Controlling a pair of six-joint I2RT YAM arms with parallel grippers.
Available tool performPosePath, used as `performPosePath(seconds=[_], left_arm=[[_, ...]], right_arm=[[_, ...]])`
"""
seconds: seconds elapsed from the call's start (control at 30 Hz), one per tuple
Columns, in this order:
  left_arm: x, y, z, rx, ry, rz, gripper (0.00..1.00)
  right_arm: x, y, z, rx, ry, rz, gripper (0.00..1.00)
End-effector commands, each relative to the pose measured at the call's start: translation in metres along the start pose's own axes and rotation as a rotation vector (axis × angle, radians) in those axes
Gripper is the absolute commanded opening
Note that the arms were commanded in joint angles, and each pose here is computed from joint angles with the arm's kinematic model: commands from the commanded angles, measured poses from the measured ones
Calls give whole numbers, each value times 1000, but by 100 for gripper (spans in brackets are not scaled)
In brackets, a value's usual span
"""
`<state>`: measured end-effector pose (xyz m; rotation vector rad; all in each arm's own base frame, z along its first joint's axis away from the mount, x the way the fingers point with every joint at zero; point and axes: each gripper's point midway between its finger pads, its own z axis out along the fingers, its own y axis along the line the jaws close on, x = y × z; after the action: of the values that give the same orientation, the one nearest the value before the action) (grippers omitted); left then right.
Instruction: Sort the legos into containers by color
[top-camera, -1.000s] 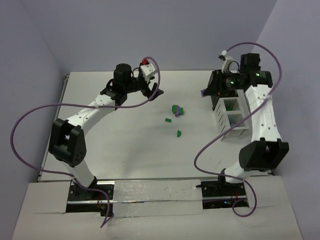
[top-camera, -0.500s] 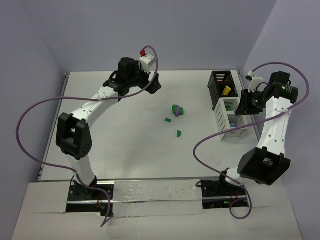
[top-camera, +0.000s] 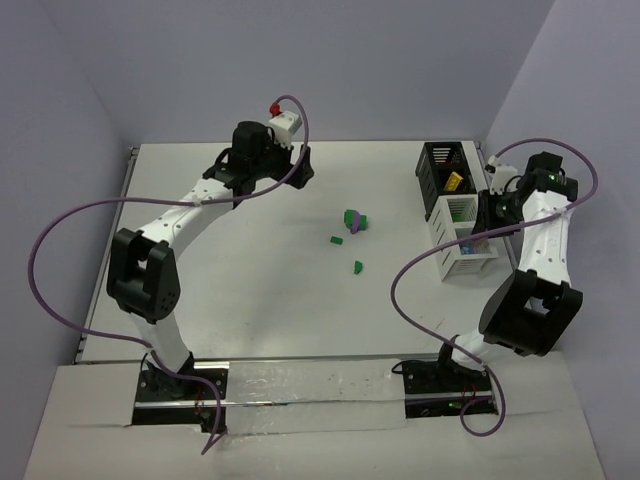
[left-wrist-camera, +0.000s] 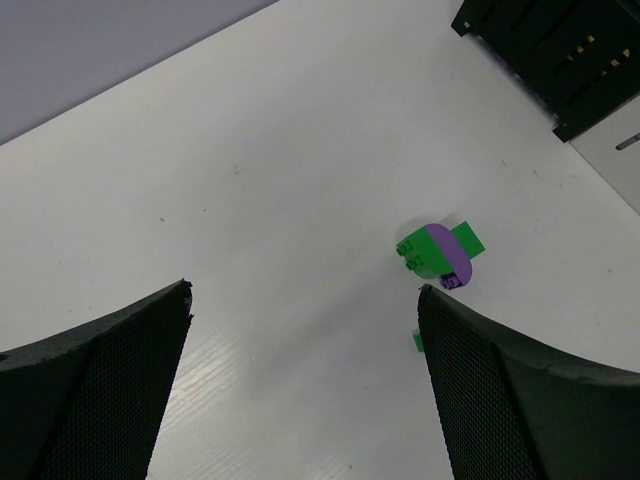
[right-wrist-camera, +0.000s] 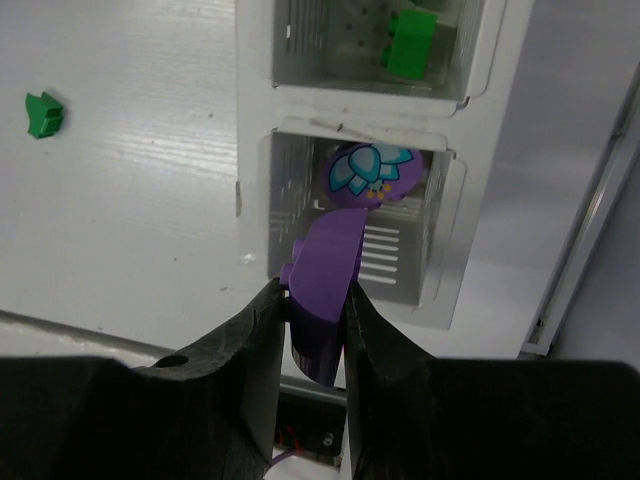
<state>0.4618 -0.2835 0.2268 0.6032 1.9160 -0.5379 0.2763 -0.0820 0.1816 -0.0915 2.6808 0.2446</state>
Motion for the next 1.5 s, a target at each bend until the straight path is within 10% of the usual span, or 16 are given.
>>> performPosePath(seconds=[0.0,0.1,0.27,0.4,0.63,0.8,1.47], left_arm=[[-29,8,-18,-61,-86,25,99],[-23,11,-18,-78,-63,27,99],[-16,9,-19,-63,-51,36,99],[-7,6,-18,-40,-33,70,99],[9,-10,-13,74,9,100,96],[56,-61,-4,485,69,301,96],[23,-64,-40,647,-34,208,94]], right_arm=[[-19,-16,10,50,-68,-1,2],[-22,-21,19,54,-74,1,8],[-17,-23,28,42,-44,3,54],[-12,-21,26,44,-32,-7,71],[-20,-3,-3,10,-87,-45,80],[-44,39,-21,-97,-160,-128,96],[-120,214,129,-473,-133,-1051,82]])
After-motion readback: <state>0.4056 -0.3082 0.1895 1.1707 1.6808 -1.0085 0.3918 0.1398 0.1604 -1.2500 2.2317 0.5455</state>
